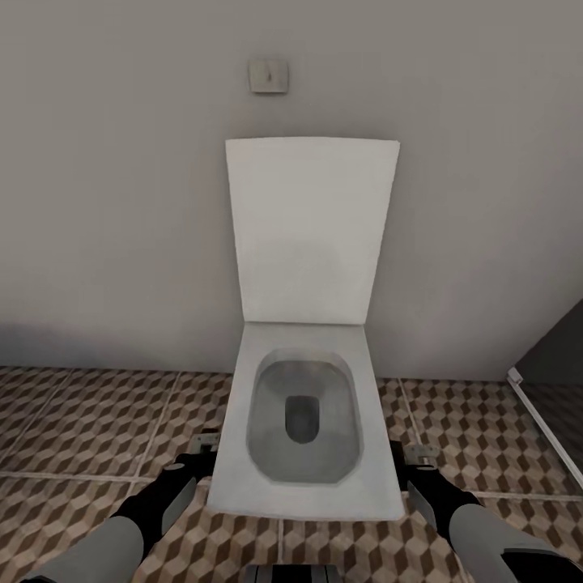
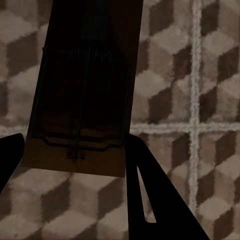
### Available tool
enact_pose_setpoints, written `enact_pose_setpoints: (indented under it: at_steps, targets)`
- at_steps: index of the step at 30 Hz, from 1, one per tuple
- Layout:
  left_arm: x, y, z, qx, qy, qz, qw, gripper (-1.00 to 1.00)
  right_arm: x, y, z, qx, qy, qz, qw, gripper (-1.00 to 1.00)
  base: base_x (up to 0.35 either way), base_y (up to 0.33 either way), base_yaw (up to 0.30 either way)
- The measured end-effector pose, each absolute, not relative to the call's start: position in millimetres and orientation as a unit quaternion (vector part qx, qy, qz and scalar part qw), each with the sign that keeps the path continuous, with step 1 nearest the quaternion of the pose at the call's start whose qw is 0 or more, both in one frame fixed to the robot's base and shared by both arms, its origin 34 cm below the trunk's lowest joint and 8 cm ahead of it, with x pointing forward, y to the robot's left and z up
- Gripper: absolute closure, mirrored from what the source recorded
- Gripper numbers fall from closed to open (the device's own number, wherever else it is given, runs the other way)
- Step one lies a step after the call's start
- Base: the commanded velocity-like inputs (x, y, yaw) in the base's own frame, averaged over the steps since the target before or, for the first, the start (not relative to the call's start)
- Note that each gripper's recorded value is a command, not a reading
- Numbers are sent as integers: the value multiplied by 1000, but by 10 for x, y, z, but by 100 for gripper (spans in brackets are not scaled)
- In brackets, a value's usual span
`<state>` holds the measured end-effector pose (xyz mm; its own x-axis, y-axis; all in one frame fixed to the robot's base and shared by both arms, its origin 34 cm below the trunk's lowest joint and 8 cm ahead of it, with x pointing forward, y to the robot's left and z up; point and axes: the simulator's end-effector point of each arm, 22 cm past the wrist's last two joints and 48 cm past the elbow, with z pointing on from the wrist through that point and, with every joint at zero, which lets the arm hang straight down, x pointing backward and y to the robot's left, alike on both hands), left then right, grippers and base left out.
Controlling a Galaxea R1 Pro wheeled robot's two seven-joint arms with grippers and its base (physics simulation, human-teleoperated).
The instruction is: Take the four mousetraps from the cabinet in the bathroom and place them on the bathroom floor. Make sure all four end up on the same floor surface, and ensure that at least two of them are either under or directly next to the same bathroom sink.
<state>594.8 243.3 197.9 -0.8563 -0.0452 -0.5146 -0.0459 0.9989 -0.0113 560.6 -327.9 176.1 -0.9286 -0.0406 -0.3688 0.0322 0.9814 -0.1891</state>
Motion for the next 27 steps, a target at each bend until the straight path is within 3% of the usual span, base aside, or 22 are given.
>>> enact_pose_setpoints:
  at_steps: [9,23,27]
  targets:
    - [5947,2430,1979,-23,963,0,267,100,5608,-3273,1762,-2,977,-96,189,100,1,-137,0]
    - [5946,2447,1978,-23,963,1,267,100,5609,-3281,1763,-2,977,-97,189,100,2,-9,0]
    - [5946,2465,1980,-24,963,3,267,100,5608,-3281,1765,-2,977,-97,189,100,192,0,0]
